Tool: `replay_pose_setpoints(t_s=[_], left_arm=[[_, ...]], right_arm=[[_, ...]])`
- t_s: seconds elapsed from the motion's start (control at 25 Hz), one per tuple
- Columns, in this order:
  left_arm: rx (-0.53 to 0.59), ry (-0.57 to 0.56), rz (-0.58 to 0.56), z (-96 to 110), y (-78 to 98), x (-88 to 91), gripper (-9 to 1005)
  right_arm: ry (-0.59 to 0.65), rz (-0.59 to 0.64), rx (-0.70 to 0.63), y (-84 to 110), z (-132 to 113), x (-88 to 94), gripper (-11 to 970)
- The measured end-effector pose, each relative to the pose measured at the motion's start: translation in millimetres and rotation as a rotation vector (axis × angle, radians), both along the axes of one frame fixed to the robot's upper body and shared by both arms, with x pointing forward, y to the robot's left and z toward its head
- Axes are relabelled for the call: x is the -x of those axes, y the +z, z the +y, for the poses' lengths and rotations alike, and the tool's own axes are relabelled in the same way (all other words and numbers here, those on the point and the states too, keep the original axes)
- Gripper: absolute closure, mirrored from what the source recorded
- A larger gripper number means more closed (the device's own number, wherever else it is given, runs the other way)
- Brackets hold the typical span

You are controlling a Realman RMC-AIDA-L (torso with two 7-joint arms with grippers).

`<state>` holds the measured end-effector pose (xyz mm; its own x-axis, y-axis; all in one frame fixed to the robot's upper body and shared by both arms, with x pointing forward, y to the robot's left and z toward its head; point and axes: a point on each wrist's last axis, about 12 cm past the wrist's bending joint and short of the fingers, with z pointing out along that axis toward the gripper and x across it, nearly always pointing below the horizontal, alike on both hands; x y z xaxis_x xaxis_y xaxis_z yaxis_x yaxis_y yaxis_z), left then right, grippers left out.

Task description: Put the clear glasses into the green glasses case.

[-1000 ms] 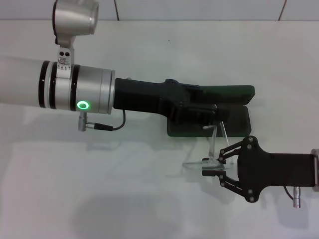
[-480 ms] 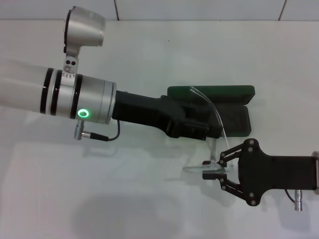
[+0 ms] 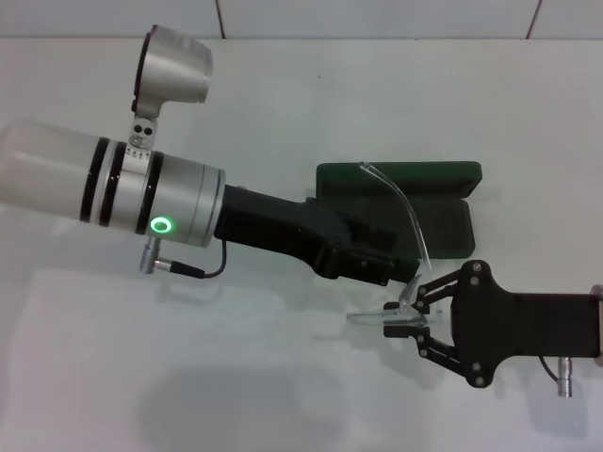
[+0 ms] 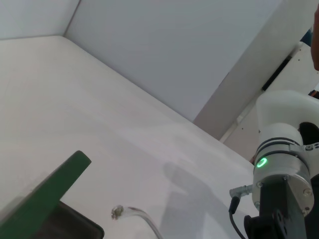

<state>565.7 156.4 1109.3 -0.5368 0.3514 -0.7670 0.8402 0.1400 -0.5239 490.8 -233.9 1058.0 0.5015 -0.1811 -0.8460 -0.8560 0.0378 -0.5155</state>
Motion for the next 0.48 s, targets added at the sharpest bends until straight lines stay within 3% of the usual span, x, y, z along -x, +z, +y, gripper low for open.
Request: replay_pose_setpoints(t_s=[0.24, 0.48], left_arm=[[0.076, 0.067, -0.041, 8, 9.6, -7.5, 358], [0.155, 0.236, -0.182, 50, 12.4, -14.4, 358]], right_arm=[[-0.003, 0.003, 0.000, -0.4, -2, 1.0, 840], [0.008, -0.007, -0.086, 10.3, -8, 4.8, 840]])
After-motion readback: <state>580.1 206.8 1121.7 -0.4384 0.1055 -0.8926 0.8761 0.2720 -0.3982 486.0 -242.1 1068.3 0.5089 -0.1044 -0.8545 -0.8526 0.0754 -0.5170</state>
